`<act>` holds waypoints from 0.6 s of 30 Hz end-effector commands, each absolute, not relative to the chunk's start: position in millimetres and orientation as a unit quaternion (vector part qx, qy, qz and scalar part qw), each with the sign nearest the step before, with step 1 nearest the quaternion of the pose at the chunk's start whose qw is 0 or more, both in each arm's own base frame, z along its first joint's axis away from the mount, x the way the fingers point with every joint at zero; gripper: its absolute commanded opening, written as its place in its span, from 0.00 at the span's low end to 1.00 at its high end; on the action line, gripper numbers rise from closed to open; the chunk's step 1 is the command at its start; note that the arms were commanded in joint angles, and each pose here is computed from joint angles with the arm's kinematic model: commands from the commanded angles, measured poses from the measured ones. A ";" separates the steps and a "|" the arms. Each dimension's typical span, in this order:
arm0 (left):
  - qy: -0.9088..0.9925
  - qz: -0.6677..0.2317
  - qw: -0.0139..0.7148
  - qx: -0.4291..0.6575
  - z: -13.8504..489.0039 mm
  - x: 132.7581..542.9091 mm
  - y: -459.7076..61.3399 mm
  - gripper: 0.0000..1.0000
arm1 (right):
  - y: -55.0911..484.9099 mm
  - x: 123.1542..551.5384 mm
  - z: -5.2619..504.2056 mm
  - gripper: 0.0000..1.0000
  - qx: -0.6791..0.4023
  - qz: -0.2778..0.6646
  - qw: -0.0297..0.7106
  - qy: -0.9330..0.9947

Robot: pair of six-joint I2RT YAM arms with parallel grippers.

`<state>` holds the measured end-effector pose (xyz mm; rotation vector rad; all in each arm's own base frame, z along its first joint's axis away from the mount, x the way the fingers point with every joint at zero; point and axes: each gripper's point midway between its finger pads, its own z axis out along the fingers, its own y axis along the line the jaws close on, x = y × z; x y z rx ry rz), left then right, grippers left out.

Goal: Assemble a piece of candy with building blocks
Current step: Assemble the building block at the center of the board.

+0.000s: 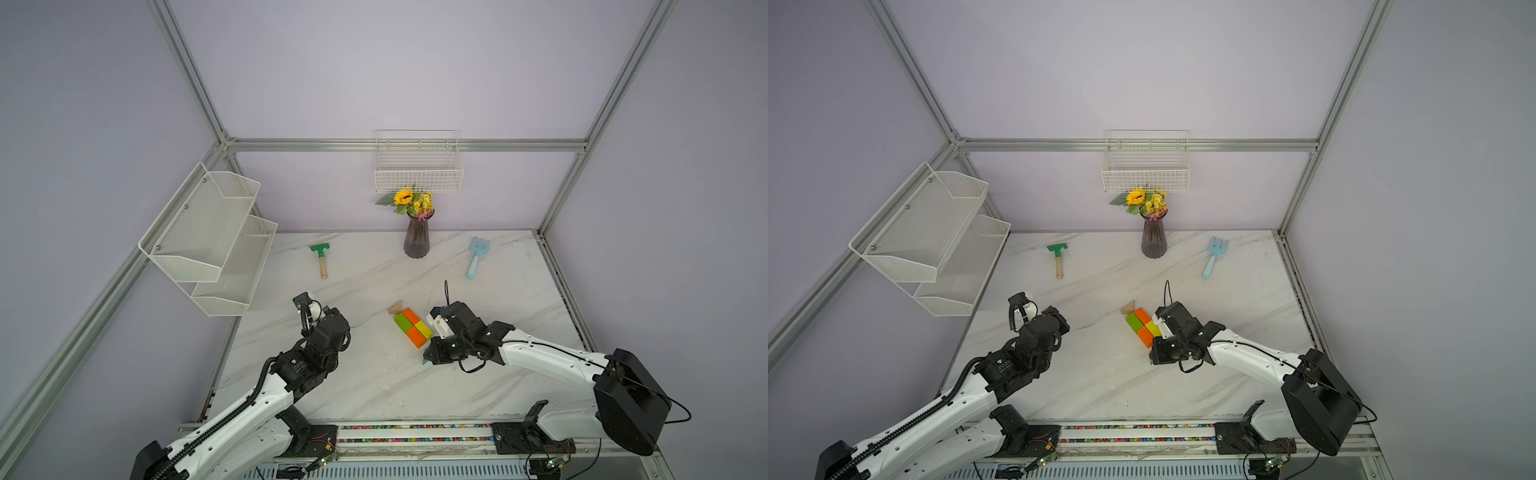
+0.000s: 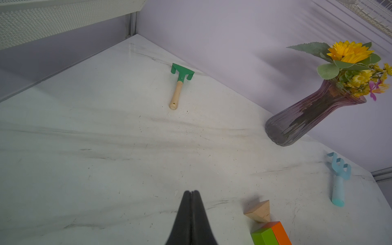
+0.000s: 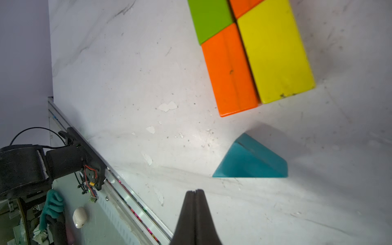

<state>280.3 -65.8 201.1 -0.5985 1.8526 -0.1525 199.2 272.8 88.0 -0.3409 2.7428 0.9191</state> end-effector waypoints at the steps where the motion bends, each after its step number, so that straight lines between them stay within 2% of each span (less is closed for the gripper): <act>1: 0.780 -0.071 0.562 -0.266 203.5 281.0 -63.1 0.00 | 287.1 192.9 95.4 0.00 -0.117 0.322 0.109 0.933; 8: 0.781 -0.070 0.561 -0.265 203.1 279.9 -62.5 0.00 | 310.4 174.3 72.8 0.00 -0.131 0.288 0.078 0.945; 13: 0.781 -0.070 0.560 -0.266 202.8 277.8 -60.3 0.00 | 306.5 178.9 70.1 0.00 -0.108 0.278 0.088 0.950; 18: 0.781 -0.070 0.559 -0.269 200.1 276.8 -59.4 0.00 | 291.6 185.0 54.3 0.00 -0.099 0.229 0.097 0.964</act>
